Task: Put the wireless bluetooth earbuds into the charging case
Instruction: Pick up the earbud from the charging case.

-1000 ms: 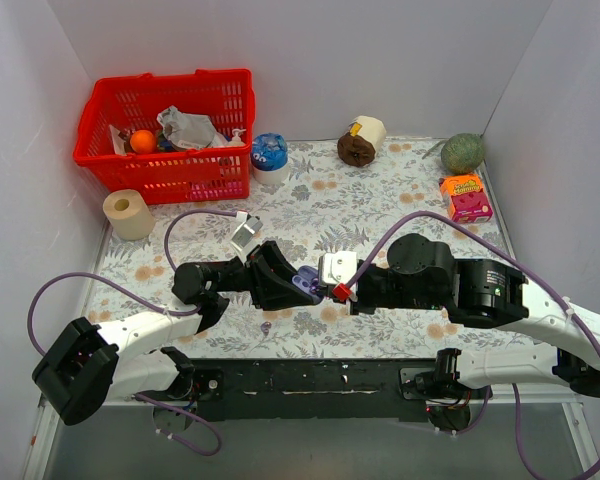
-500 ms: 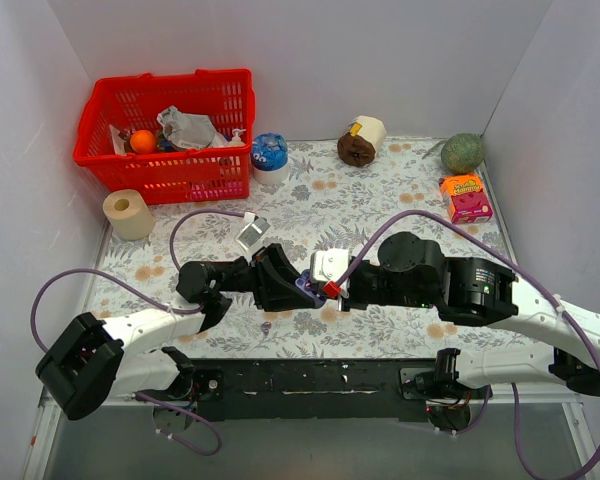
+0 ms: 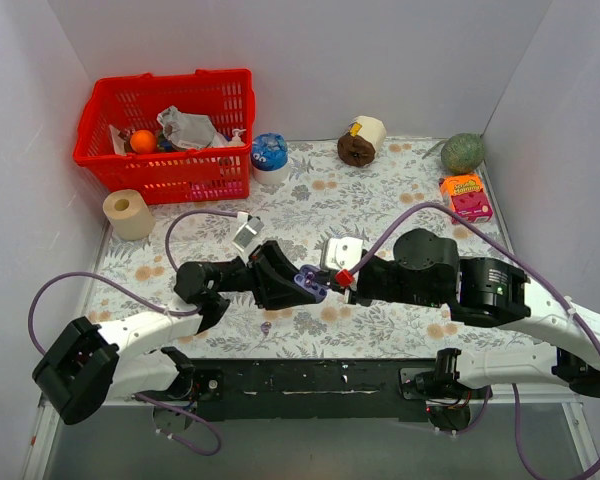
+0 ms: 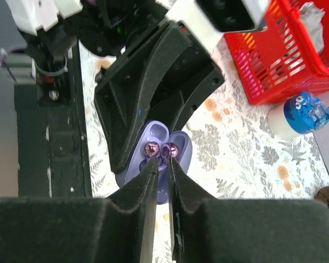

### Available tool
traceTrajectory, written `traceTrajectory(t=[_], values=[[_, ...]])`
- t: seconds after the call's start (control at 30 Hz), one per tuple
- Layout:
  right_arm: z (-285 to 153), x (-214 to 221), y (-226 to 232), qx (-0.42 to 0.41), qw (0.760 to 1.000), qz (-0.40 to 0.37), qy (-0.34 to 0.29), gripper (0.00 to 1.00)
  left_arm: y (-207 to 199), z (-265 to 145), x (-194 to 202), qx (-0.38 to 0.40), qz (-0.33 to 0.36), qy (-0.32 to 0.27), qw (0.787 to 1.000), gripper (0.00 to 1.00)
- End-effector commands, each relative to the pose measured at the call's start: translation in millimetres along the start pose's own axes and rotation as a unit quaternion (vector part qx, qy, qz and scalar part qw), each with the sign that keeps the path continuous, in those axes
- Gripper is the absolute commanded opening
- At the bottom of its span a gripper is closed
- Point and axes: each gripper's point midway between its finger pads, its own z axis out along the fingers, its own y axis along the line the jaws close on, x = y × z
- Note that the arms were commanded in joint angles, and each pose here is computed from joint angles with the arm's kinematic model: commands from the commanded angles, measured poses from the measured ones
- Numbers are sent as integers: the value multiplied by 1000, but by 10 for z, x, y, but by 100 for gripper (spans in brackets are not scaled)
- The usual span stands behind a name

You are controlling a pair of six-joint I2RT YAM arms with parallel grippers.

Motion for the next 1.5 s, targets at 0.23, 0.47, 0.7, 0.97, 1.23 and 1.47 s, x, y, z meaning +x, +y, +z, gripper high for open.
traceTrajectory(t=[0.23, 0.47, 0.7, 0.97, 1.23, 1.47], values=[[-46, -705, -310, 80, 965, 231, -101, 43, 371, -87, -664, -154, 238, -122, 951, 0], [21, -688, -525, 148, 929, 332, -73, 48, 562, -214, -858, -216, 292, -159, 918, 0], [-29, -367, -806, 224, 882, 412, -40, 38, 543, -283, -892, -219, 301, -185, 910, 0], [110, -225, -927, 217, 881, 419, -30, 37, 466, -232, -820, -193, 295, -172, 920, 0], [320, -238, -867, 186, 891, 413, -17, 40, 443, -220, -789, -188, 293, -163, 923, 0], [385, -180, -835, 181, 893, 412, -8, 43, 442, -206, -788, -186, 292, -159, 925, 0]])
